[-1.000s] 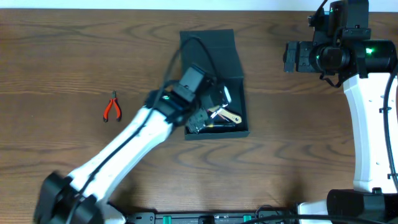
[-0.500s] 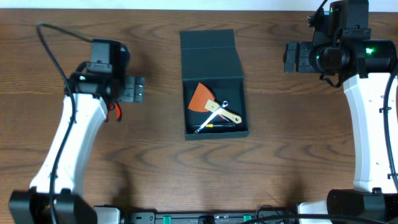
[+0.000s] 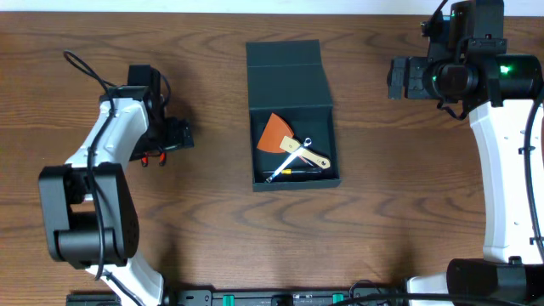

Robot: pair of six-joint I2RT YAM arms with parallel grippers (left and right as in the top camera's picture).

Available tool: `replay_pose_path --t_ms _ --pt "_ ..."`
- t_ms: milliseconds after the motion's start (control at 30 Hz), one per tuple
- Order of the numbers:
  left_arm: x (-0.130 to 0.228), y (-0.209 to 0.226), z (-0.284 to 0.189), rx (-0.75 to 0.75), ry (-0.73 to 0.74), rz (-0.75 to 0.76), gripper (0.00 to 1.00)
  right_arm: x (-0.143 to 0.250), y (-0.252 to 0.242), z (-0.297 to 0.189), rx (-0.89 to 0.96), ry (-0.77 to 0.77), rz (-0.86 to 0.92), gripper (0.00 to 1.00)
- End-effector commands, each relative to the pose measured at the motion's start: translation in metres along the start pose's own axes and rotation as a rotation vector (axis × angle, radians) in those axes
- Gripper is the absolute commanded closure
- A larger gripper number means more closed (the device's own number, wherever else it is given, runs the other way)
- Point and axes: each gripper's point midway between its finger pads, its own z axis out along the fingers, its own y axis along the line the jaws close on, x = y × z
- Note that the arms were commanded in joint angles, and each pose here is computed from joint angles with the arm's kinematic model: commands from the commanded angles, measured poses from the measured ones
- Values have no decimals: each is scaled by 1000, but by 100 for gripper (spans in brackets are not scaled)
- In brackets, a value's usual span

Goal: Pack container
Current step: 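Move the left gripper back over the red-black pliers, then lower the left gripper and close it on the pliers handles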

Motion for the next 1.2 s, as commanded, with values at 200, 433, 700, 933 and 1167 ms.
replay_pose_path --t_ms 200,433,700,933,1167 --pt "0 -2 7 15 -5 -22 1 -2 -4 0 8 -3 -4 1" --pt "2 -1 18 11 16 -22 1 -2 -4 0 8 -3 -4 1" --pt "7 -1 33 4 59 -19 1 -1 -4 0 8 0 -3 1" --pt "5 -1 40 4 58 -19 2 -1 -4 0 8 0 -4 1" --pt "10 0 54 -5 94 -19 12 0 -4 0 8 4 -4 1"
